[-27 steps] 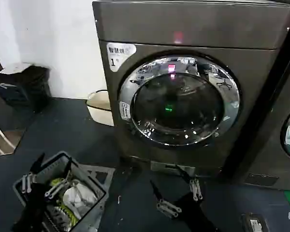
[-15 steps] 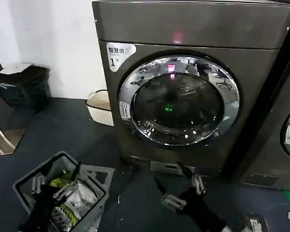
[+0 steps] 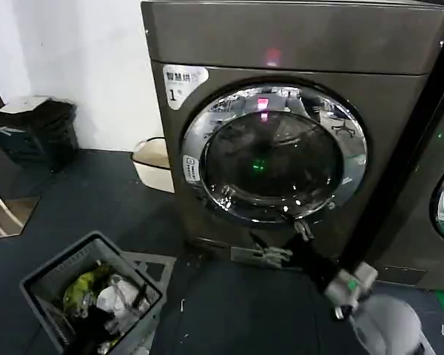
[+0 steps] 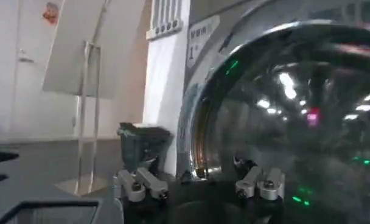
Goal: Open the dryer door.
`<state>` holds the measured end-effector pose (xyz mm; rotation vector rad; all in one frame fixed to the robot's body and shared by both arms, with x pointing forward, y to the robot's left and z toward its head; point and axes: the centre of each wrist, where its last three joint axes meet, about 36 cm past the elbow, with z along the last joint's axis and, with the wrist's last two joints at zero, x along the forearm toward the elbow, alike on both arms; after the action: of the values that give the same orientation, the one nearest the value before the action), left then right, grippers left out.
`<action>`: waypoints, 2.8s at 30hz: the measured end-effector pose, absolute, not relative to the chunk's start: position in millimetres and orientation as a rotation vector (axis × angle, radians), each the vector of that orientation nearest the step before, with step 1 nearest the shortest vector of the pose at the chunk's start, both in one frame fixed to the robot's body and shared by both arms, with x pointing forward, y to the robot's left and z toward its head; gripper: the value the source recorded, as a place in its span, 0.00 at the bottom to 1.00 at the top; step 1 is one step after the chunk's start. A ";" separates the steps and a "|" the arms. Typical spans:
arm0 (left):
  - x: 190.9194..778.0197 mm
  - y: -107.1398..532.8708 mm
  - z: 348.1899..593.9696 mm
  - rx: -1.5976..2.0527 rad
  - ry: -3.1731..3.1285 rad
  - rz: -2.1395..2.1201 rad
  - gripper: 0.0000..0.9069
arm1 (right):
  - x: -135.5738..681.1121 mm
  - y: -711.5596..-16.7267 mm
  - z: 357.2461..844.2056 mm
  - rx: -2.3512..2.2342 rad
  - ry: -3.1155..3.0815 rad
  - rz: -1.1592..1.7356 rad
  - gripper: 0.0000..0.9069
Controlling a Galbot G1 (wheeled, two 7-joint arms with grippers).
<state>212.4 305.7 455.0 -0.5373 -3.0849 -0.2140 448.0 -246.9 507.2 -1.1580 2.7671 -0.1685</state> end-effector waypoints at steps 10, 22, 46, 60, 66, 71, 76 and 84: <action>208.3 305.7 454.1 -0.549 -3.027 -0.148 1.00 | 511.3 -218.8 505.6 -1.214 2.782 -0.185 1.00; 202.4 316.9 452.3 -0.650 -3.048 -0.175 1.00 | 563.3 -176.0 507.4 -1.288 2.734 -0.221 1.00; 197.6 330.7 453.6 -0.677 -3.080 -0.157 1.00 | 621.3 -124.2 512.4 -1.500 2.688 -0.120 1.00; 226.1 375.1 444.2 -0.575 -3.148 0.095 1.00 | 585.2 -184.1 511.3 -1.880 2.491 -0.096 1.00; 265.1 406.8 453.8 -0.565 -3.170 0.153 1.00 | 564.3 -215.0 510.9 -2.062 2.354 -0.146 1.00; 301.4 427.8 464.1 -0.577 -3.163 0.168 1.00 | 544.8 -239.2 513.1 -2.172 2.253 -0.165 1.00; 341.5 445.9 468.6 -0.689 -3.130 0.140 1.00 | 521.3 -265.2 514.5 -2.269 2.132 -0.199 1.00; 405.8 440.8 470.8 -0.894 -3.052 0.134 1.00 | 478.4 -326.7 510.1 -2.222 2.085 -0.240 1.00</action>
<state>405.8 440.8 470.8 -0.8942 -3.0519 0.1342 478.4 -326.7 510.1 -2.2216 2.0852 -0.2397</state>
